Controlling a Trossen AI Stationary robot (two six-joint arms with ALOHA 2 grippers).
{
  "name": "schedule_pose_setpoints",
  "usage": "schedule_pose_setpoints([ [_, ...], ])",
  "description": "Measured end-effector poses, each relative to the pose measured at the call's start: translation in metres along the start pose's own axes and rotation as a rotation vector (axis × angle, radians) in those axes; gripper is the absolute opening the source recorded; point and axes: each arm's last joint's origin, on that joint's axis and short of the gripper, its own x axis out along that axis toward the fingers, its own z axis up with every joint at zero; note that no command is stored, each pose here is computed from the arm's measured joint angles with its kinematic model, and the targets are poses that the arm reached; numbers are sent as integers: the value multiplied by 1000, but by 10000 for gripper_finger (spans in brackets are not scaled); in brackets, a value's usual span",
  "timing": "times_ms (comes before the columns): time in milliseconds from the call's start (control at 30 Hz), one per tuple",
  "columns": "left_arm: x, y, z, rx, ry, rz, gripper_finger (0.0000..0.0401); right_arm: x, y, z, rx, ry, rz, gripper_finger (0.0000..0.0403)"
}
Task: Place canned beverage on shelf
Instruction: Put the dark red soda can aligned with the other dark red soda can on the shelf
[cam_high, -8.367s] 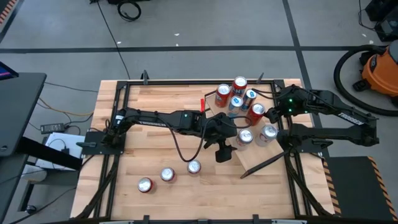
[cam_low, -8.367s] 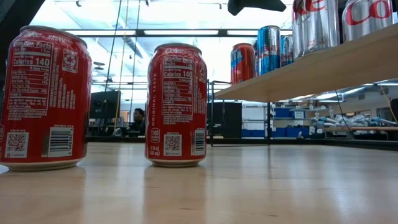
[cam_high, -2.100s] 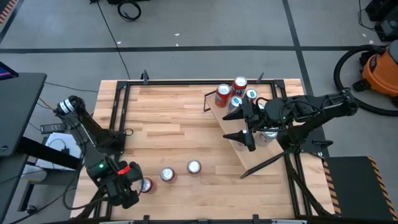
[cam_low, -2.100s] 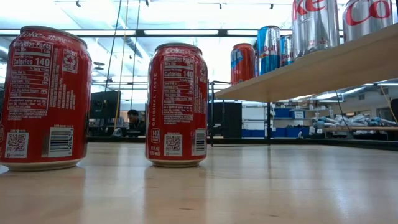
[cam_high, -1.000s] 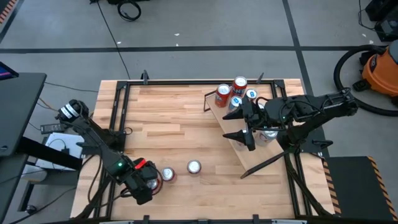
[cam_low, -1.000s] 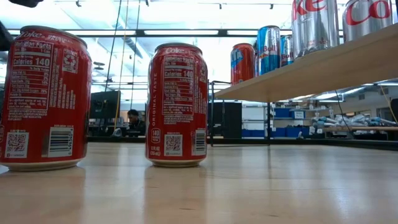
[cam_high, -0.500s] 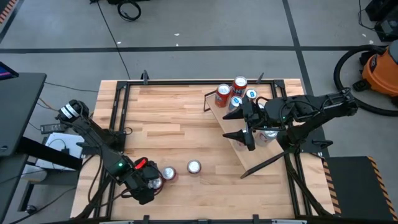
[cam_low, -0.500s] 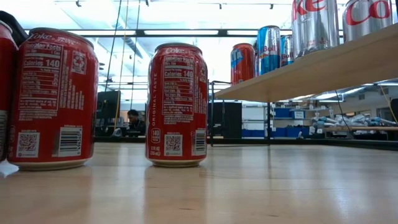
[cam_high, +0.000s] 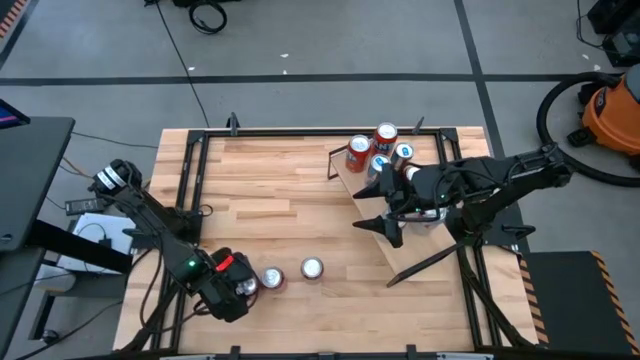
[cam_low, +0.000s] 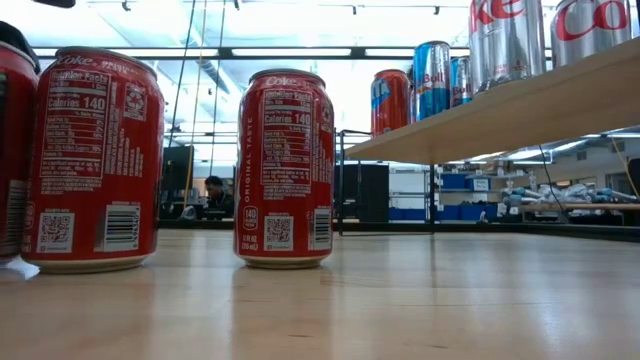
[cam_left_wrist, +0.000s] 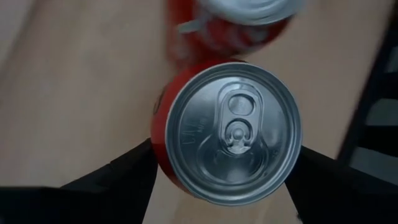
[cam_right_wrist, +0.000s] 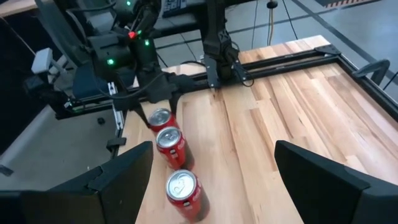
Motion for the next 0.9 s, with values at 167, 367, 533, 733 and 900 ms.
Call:
schedule_pose_setpoints([
  [167,0,10,1,2,-12,100,315,-1,0,1,-10,-14,5,346],
  [367,4,25,14,-3,-39,222,314,-1,0,2,-10,-17,6,346],
  [533,10,34,37,51,-69,236,314,-1,0,2,-9,-17,6,346],
  [733,18,49,73,72,-117,219,314,-1,0,2,7,-16,7,346],
  [900,25,62,97,77,-144,222,313,-1,0,2,13,-15,6,346],
])
